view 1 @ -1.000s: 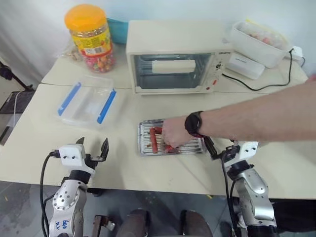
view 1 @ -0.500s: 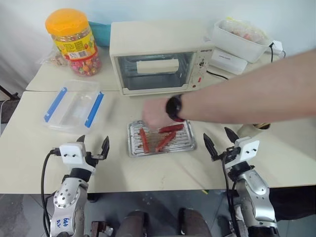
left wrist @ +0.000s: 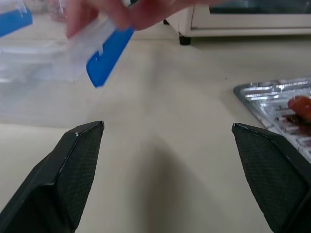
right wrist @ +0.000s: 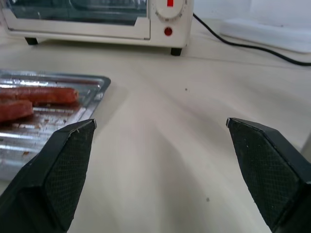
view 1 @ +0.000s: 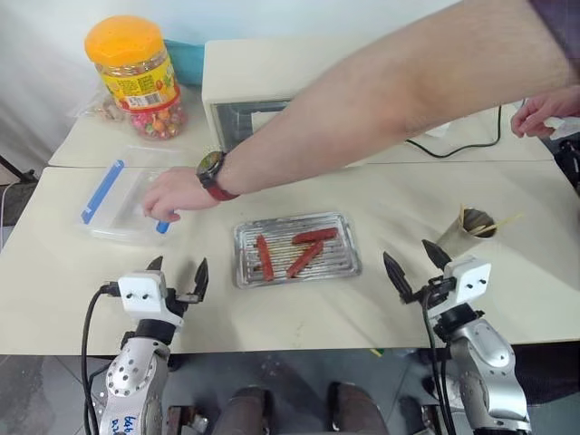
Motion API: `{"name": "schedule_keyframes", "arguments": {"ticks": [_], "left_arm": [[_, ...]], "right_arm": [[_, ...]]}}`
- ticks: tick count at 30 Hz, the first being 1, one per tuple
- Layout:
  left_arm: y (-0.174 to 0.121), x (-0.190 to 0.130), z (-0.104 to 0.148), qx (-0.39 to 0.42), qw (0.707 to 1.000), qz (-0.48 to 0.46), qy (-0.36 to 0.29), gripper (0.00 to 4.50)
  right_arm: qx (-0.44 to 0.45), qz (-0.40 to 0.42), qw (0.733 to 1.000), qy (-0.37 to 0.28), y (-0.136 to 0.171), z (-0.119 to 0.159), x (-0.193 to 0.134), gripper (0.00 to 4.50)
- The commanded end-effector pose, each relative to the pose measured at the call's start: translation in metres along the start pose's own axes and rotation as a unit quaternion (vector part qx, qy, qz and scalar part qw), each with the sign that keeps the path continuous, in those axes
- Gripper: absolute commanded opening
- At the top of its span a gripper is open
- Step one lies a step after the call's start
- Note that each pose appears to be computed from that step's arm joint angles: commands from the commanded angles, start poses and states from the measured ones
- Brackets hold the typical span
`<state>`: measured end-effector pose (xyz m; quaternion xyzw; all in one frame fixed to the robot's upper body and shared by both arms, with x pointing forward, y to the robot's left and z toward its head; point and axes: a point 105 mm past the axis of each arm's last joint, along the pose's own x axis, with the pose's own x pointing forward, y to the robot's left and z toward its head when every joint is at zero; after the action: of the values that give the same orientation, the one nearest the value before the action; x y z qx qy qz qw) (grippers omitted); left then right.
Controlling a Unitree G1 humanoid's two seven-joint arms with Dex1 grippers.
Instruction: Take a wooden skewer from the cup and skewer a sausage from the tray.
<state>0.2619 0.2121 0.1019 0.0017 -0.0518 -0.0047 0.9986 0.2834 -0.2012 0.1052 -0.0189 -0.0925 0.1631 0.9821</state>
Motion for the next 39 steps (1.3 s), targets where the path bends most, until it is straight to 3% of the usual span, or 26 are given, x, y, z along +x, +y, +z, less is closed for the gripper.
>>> {"name": "schedule_keyframes", "arguments": {"ticks": [1,13,23,39], "left_arm": [[0.003,0.0,0.008,0.006,1.0,0.014,-0.021,4.49],[0.009,0.001,-0.001,0.009,0.999,0.032,-0.011,4.49],[0.041,-0.002,0.003,0.001,0.997,0.074,-0.019,4.49],[0.037,0.001,0.002,-0.011,0.997,0.075,-0.017,4.49]], "right_arm": [[-0.014,0.006,1.0,-0.023,-0.004,0.018,-0.001,4.5],[-0.033,0.009,0.999,-0.03,-0.015,0.028,0.001,4.5],[0.002,0.054,0.998,-0.03,0.022,0.019,0.002,4.5],[0.023,0.076,0.996,-0.03,0.032,0.014,0.005,4.5]]}}
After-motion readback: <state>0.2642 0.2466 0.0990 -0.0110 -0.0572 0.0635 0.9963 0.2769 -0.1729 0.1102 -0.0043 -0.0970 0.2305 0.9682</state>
